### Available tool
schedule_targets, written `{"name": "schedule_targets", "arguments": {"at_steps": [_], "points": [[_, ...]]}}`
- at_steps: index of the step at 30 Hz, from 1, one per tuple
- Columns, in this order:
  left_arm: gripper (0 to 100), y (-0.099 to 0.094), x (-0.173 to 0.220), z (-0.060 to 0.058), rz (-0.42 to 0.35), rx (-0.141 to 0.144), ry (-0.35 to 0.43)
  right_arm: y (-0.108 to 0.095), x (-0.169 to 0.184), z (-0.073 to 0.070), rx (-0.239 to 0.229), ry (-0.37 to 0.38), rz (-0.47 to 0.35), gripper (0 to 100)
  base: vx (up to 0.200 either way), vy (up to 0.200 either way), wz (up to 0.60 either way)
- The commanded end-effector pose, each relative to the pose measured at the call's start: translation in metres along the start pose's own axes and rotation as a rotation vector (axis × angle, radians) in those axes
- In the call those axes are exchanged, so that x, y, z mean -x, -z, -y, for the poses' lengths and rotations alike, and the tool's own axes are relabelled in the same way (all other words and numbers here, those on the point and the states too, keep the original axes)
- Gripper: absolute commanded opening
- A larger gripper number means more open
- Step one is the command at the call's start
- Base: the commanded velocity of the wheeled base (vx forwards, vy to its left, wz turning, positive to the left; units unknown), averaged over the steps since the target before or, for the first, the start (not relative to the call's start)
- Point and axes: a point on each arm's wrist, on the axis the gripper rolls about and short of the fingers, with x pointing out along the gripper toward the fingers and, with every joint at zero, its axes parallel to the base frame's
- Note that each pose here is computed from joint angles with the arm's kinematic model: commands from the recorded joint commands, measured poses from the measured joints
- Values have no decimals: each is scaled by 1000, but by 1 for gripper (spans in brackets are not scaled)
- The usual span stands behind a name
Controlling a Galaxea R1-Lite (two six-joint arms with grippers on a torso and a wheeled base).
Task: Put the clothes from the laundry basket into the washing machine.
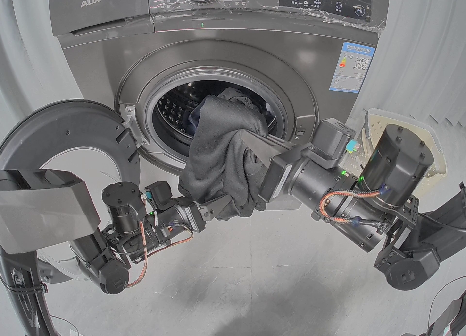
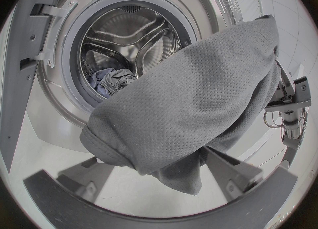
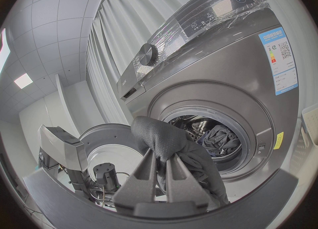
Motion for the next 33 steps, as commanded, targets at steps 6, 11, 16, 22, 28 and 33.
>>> {"name": "schedule_targets", "arguments": {"at_steps": [6,11,16,22,28,33], "points": [[0,-6,5,5,15,-6,4,2,0,1,1,2,-5,0,0,0,0],[0,-19,30,24,30,-19,32,2,1,2,2,5,-9,0,0,0,0],[0,-32,78,63,34,-33,141,6,0,6,5,20,-25,0,0,0,0],[0,-46,112,93,62,-52,312,22,0,16,15,49,-77,0,0,0,0],[0,-62,111,104,129,-76,369,32,8,20,18,59,-128,100,0,0,0],[0,-77,98,107,194,-87,379,47,21,23,28,71,-207,100,0,0,0]]}}
